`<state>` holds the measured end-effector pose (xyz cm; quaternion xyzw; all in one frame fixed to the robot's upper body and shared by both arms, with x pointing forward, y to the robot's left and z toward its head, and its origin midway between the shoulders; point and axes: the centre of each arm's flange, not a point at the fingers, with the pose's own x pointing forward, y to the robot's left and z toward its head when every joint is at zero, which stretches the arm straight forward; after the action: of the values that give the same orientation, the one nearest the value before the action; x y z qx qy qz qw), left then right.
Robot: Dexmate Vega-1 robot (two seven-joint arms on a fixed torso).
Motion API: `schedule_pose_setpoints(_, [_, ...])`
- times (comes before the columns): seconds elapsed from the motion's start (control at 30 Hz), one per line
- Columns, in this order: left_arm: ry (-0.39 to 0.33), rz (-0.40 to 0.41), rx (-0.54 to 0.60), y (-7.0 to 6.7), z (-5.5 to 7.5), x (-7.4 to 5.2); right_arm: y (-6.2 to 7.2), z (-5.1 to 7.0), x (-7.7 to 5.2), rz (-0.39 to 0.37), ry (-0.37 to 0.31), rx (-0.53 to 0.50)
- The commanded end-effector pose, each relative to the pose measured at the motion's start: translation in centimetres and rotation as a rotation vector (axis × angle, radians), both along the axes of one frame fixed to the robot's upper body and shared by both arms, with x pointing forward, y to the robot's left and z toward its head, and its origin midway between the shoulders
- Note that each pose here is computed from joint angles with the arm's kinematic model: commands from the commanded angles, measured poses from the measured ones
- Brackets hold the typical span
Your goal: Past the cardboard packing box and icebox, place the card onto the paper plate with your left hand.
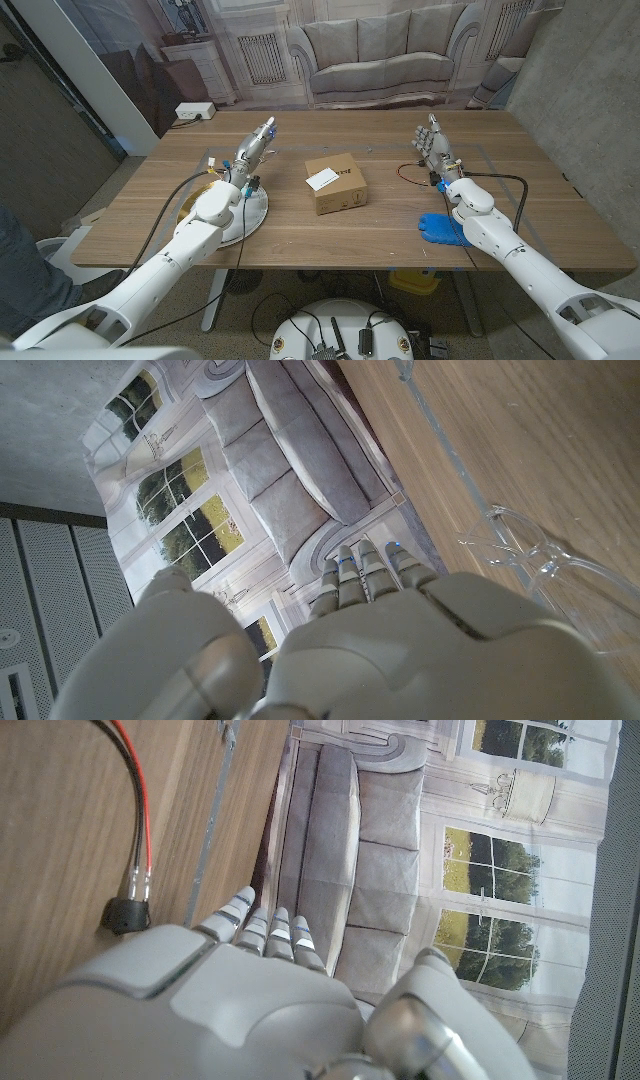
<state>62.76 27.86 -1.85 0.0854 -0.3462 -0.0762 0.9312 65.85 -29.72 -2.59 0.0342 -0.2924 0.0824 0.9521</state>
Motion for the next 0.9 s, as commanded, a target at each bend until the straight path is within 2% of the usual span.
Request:
schedule_pose_setpoints(0.03, [-0.005, 0.019, 0.045, 0.1, -0.6, -0.5, 0.0, -0.3, -0.5, -0.014, 0.006, 0.002])
schedule_pose_setpoints(0.27, [-0.016, 0.006, 0.091, 0.1, -0.6, -0.5, 0.0, -0.3, -0.9, -0.022, 0.009, 0.008])
schedule_pose_setpoints(0.5, [-0.046, 0.033, 0.121, 0.5, -0.6, -1.4, 0.0, -0.1, -1.3, -0.033, 0.006, 0.001])
schedule_pose_setpoints(0.77, [-0.059, 0.061, 0.122, 0.9, -1.2, -2.4, 0.0, 0.0, -1.4, -0.036, 0.010, 0.000])
schedule_pose_setpoints(0.9, [-0.068, 0.100, 0.138, 1.1, -1.5, -2.9, 0.0, 0.2, -1.4, -0.036, 0.009, -0.005])
